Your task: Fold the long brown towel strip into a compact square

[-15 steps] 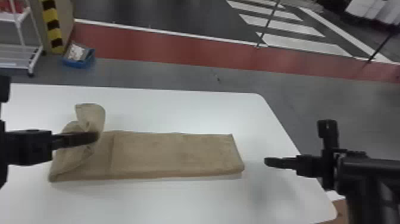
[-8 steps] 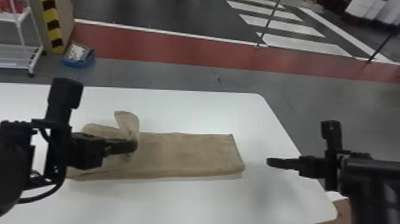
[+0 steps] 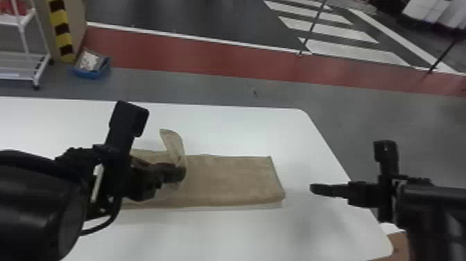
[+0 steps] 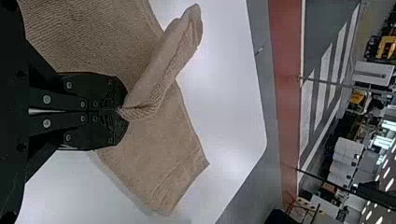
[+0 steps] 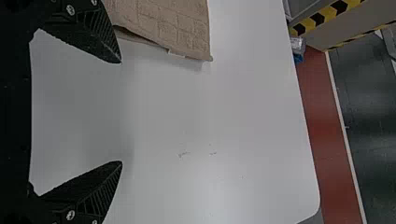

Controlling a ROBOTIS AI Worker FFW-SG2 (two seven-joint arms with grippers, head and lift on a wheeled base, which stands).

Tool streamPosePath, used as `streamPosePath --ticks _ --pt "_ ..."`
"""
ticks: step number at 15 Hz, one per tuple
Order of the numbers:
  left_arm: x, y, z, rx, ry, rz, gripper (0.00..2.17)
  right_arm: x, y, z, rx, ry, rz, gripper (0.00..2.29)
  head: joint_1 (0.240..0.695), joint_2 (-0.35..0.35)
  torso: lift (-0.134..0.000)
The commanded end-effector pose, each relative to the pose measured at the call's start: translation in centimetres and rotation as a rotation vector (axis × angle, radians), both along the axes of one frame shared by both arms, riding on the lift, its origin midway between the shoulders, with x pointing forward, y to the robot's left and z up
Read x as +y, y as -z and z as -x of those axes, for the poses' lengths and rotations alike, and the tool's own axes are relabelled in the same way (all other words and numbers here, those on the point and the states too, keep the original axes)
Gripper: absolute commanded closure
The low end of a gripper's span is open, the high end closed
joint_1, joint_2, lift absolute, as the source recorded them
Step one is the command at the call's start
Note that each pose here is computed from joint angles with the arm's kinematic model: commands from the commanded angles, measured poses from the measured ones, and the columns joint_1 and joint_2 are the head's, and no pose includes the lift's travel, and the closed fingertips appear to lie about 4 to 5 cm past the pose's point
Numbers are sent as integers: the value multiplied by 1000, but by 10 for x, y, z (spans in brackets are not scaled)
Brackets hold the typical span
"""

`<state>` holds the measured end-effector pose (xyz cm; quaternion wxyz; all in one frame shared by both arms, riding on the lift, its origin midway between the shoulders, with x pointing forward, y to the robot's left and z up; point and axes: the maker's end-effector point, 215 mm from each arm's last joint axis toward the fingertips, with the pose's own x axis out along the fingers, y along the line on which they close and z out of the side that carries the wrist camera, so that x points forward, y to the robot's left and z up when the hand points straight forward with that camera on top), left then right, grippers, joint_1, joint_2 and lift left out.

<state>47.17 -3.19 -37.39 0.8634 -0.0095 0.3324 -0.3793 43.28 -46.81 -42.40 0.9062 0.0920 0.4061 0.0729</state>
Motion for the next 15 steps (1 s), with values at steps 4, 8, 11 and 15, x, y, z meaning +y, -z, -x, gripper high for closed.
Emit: streamPosePath --ticks 4,8,11,15 --pt "-35 7 19 0 59 -10 1966 -1 0 0 1 3 0 113 695 -350 -124" --pt "-68 12 27 -73 90 -28 -1 0 0 2 4 7 -5 113 695 -350 -124" --pt "-86 0 21 -139 76 3 29 9 -13 5 -9 3 -24 113 695 -350 -124" --pt "-85 -2 28 -131 67 32 36 24 -27 11 -12 16 -84 117 695 -350 -124"
